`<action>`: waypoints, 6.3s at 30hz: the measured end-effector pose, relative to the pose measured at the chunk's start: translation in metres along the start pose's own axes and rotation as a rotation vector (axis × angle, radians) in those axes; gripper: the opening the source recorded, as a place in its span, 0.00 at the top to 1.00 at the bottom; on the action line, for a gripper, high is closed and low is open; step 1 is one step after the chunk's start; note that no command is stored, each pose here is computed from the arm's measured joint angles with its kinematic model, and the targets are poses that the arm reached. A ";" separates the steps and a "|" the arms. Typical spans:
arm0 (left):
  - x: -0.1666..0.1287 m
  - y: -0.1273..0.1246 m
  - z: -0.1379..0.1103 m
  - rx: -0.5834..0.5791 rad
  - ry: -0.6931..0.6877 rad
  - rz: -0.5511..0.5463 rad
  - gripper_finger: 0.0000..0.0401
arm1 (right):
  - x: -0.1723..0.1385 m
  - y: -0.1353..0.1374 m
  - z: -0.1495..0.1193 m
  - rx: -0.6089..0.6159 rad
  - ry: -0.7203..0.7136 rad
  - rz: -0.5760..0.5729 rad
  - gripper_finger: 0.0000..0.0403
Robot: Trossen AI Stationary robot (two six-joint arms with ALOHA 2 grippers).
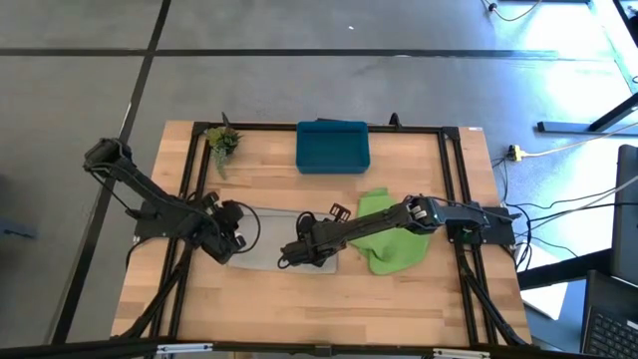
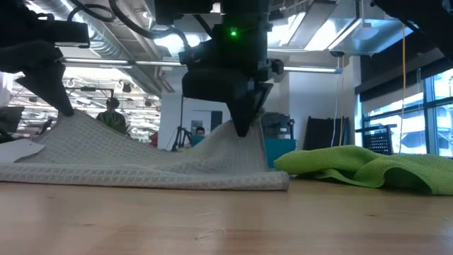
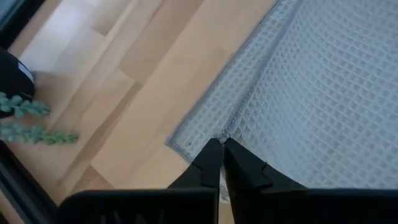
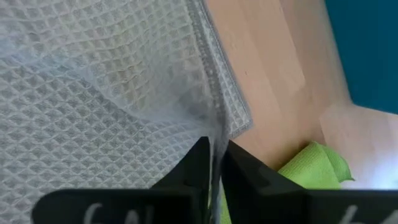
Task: Roll microfiber towels into tight, uniform cylinder then place into a basket
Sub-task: Roll the gray microfiber cloth
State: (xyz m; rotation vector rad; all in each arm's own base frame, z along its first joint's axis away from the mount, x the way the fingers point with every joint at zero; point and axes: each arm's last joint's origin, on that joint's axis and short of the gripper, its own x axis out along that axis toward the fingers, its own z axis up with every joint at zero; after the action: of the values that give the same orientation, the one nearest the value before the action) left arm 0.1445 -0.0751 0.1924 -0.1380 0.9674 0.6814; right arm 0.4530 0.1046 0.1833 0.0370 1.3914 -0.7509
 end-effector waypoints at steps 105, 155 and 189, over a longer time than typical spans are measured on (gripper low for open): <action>0.041 -0.015 -0.066 -0.024 0.105 -0.363 0.78 | 0.058 0.015 -0.019 0.154 -0.231 0.217 0.55; 0.022 -0.062 -0.072 0.182 0.151 -0.534 0.79 | 0.057 0.022 0.006 0.029 -0.401 0.374 0.55; -0.030 -0.057 -0.058 0.179 0.024 -0.605 0.78 | 0.027 0.072 -0.036 -0.629 -0.570 0.420 0.57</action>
State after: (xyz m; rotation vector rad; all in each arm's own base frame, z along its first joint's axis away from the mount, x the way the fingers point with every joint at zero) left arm 0.1249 -0.1575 0.1724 -0.2668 0.9408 0.0370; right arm 0.4572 0.1638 0.1226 -0.3436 0.9669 0.0560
